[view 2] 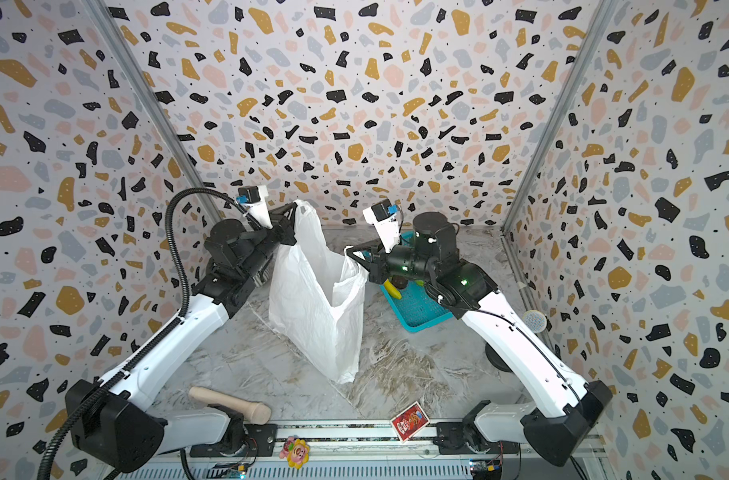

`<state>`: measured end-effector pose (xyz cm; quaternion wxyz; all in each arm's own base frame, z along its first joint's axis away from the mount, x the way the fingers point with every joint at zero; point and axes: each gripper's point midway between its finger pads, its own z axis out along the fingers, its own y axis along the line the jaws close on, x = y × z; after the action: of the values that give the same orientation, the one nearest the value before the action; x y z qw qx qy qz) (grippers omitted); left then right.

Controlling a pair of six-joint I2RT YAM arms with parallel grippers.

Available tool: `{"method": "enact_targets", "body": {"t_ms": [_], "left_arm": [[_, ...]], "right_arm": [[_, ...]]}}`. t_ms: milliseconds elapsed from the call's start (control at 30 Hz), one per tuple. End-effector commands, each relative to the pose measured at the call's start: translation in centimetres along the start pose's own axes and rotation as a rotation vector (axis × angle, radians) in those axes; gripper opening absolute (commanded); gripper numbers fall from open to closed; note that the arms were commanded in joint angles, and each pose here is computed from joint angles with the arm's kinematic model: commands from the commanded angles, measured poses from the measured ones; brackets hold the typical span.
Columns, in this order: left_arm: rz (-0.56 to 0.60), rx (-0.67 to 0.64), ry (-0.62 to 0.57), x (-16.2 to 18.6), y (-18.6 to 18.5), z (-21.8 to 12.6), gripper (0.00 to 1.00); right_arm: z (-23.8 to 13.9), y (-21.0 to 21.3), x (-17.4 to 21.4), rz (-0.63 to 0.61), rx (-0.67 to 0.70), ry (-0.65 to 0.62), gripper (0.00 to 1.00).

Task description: Place the fruits into the plastic bag

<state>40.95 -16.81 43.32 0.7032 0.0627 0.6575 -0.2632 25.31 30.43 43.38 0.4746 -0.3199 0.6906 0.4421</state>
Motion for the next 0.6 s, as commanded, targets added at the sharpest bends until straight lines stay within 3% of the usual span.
{"method": "enact_targets", "body": {"t_ms": [0, 200, 300, 333, 367, 400, 500, 567], "left_arm": [[0.010, 0.067, -0.094, -3.5, -1.5, 0.2, 0.00], [-0.031, 0.120, -0.055, -3.1, -2.5, -0.1, 0.00], [-0.064, 0.123, -0.024, -1.4, -2.3, -1.0, 0.00], [-0.073, 0.125, -0.015, -0.7, -2.2, -1.4, 0.00], [-0.083, 0.132, -0.003, 0.0, -2.3, -1.9, 0.00], [-0.093, 0.148, 0.010, 0.6, -2.5, -2.5, 0.00], [-0.111, 0.193, 0.035, 2.0, -3.1, -4.2, 0.00], [-0.119, 0.197, 0.033, 2.4, -3.2, -5.4, 0.00]], "right_arm": [[-1.0, -1.1, -0.2, -0.014, 0.084, -0.052, 0.00], [-2.0, -8.5, 6.7, 0.175, 0.410, 0.024, 0.00], [-3.0, -11.3, 10.3, 0.301, 0.498, 0.071, 0.02], [-3.4, -12.1, 11.0, 0.334, 0.518, 0.073, 0.17], [-4.1, -13.0, 11.6, 0.372, 0.547, 0.068, 0.45], [-4.9, -13.9, 11.8, 0.403, 0.571, 0.050, 0.58], [-7.4, -16.1, 11.2, 0.464, 0.617, -0.027, 0.72], [-9.0, -17.6, 10.5, 0.487, 0.665, -0.076, 0.76]]}}
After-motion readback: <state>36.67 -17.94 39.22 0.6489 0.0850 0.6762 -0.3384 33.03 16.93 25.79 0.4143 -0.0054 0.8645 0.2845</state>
